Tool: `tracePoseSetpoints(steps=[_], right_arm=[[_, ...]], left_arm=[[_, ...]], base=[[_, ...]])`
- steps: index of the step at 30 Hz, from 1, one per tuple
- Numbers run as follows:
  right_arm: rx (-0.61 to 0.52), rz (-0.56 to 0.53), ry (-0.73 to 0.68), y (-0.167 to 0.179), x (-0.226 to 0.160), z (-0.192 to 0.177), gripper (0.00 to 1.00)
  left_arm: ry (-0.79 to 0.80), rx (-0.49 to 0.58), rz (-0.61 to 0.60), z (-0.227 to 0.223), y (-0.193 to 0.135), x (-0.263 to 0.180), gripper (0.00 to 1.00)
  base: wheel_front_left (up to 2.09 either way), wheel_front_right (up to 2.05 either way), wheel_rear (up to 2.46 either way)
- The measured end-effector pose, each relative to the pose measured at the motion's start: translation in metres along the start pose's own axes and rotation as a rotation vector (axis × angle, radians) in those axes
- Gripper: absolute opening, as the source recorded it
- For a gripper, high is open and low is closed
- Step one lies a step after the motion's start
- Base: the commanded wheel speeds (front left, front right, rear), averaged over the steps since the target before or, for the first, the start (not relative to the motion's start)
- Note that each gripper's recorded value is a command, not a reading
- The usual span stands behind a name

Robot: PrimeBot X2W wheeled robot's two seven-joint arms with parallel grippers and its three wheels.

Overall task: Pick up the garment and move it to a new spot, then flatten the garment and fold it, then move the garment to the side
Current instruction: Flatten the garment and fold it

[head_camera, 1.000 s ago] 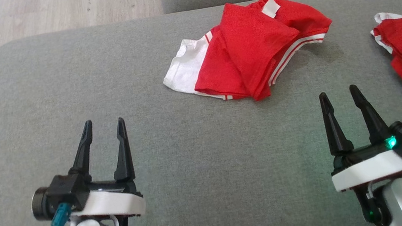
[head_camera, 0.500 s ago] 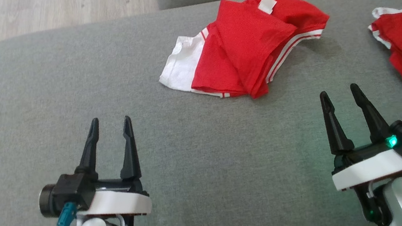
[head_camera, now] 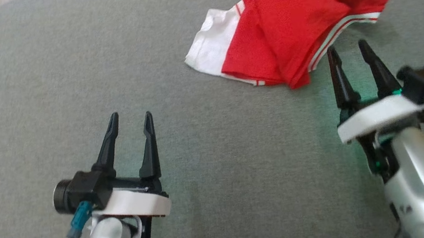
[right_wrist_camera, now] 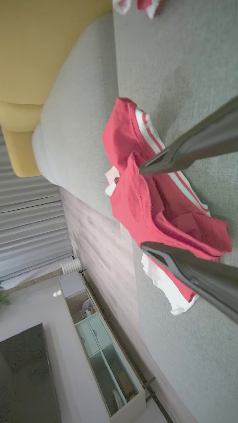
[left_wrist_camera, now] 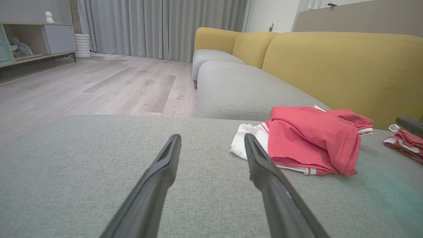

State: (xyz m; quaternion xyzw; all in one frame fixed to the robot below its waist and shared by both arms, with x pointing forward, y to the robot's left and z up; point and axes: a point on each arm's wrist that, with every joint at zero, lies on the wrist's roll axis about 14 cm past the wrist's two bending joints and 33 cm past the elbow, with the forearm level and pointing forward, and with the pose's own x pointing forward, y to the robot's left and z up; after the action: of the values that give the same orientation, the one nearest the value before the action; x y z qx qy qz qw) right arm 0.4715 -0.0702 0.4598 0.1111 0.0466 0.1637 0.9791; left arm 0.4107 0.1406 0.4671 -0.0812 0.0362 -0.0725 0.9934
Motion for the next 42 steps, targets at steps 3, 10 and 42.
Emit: tracePoseSetpoints(steps=[3,10,42], right_arm=[[0.071,-0.009,0.06,-0.002,0.018,-0.014,1.0],[0.201,-0.016,0.189,0.005,0.042,-0.047,1.0],[0.066,0.111,-0.147,0.04,0.052,0.081,0.0]], left_arm=[[0.006,0.004,0.013,-0.002,0.005,0.002,1.0],[0.019,0.003,0.042,-0.007,0.015,0.0,1.0],[-0.054,0.017,0.009,0.017,0.0,-0.013,1.0]], base=[[0.0,0.0,0.0],[0.0,0.0,0.0],[0.0,0.0,0.0]])
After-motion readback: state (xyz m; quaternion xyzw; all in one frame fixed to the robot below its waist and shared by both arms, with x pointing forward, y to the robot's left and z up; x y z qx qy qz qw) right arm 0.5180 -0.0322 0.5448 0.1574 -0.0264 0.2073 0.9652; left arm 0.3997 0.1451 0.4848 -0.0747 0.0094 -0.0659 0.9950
